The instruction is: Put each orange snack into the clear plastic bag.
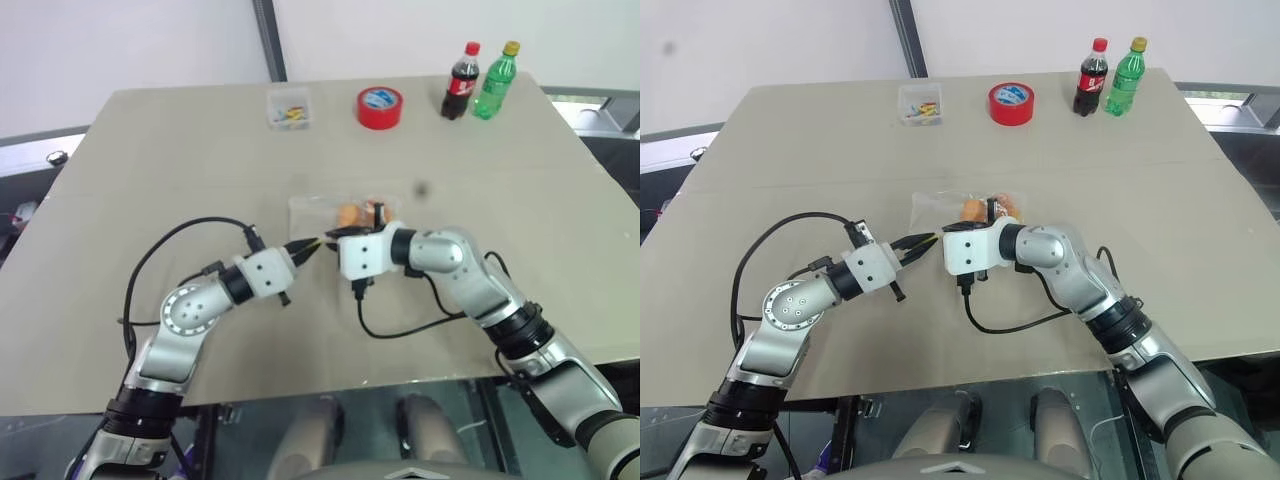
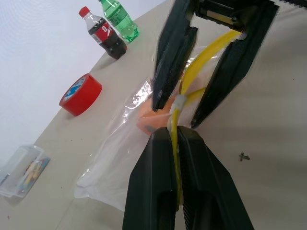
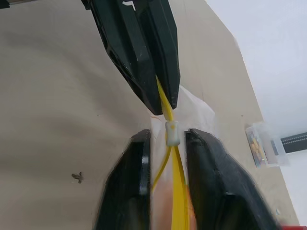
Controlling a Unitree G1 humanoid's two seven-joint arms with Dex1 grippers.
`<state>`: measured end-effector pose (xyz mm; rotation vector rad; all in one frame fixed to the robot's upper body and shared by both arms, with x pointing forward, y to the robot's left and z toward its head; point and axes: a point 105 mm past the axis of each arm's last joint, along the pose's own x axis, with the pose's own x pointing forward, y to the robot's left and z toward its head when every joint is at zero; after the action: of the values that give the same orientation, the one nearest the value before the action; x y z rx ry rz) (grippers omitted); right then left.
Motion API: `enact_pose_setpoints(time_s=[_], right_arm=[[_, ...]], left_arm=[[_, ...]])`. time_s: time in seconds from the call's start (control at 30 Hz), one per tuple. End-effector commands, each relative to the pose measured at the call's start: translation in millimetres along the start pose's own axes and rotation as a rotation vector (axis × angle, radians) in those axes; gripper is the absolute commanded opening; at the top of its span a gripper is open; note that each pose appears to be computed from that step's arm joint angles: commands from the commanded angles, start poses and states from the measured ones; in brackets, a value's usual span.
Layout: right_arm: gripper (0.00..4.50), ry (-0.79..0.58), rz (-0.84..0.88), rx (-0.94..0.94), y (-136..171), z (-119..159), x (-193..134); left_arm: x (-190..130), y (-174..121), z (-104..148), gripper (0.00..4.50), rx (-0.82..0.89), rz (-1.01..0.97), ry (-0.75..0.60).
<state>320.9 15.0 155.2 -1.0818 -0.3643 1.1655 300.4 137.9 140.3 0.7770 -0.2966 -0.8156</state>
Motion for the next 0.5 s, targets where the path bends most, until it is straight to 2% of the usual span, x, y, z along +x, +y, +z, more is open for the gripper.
enact_pose_setpoints(time_s=[0.03,0.43,0.5], right_arm=[[0.04,-0.040,-0.029,-0.041,-11.4,12.8,-1.3],[0.04,-0.062,-0.020,0.005,-10.4,18.7,-2.0],[0.67,-0.069,-0.011,0.023,-9.6,19.7,-2.1]], left_arm=[[-0.7,8.1,10.0,0.00,0.035,0.029,-0.037],[1.9,10.1,6.7,0.00,0.033,0.032,-0.030],[2.5,9.7,7.4,0.00,0.032,0.030,-0.033]])
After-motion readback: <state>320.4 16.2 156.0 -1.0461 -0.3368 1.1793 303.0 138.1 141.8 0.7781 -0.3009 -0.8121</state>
